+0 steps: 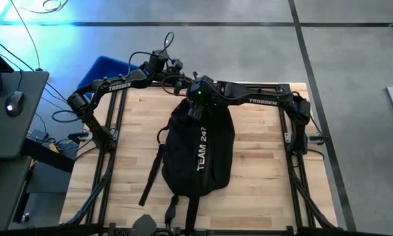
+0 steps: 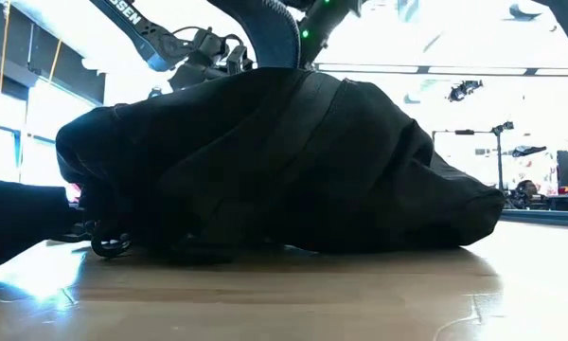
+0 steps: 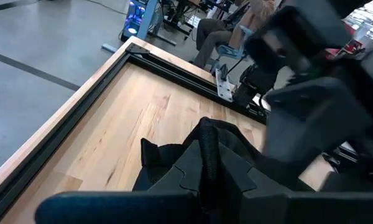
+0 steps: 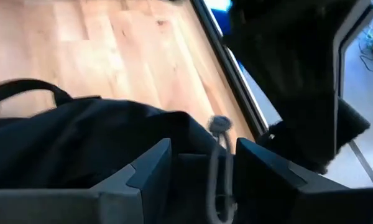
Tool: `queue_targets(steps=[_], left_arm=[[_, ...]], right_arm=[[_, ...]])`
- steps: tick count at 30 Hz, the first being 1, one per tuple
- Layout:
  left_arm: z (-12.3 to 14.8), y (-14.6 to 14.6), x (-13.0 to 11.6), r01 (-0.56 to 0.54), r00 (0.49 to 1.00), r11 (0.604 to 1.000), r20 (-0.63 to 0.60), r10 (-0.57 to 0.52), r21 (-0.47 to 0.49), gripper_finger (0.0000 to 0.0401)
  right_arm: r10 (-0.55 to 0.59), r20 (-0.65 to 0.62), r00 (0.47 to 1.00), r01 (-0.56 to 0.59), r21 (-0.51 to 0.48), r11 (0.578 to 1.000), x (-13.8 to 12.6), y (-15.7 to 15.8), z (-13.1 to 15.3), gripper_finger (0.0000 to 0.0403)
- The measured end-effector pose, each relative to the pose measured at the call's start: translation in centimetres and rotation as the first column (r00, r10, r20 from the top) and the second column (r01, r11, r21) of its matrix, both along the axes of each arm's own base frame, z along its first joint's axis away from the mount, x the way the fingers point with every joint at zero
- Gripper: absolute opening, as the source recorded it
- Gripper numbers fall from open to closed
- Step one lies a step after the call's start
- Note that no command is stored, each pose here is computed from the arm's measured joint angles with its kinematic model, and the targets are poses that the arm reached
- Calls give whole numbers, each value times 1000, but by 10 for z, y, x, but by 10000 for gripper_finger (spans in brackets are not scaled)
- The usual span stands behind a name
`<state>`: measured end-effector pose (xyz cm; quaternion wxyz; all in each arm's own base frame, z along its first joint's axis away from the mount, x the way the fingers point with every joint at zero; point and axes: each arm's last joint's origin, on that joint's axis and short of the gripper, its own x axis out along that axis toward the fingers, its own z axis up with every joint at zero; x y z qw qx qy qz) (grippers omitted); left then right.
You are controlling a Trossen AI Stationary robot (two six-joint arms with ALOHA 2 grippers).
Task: Unpack backpack
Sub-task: Open the backpack
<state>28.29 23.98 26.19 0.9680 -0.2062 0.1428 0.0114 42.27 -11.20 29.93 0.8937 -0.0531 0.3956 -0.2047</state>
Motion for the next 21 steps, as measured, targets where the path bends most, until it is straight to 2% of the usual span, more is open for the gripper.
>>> queue_targets(steps=[9, 13, 18, 21], left_arm=[[-1, -5, 4, 13, 1000, 1000, -9, -13, -5, 0], [-1, -5, 4, 14, 1000, 1000, -12, -14, -7, 0], [-1, -5, 4, 8, 1000, 1000, -14, -8, -5, 0], [-2, -5, 4, -14, 1000, 1000, -27, 15, 12, 0]], right_arm=[[-30, -37, 999, 30, 5, 1000, 7, -8, -19, 156], [-26, -52, 998, 26, 13, 1000, 10, -9, -25, 109], [-74, -62, 995, 77, 45, 996, 10, -10, -32, 16], [-111, -43, 993, 114, 80, 990, 11, -7, -30, 7]])
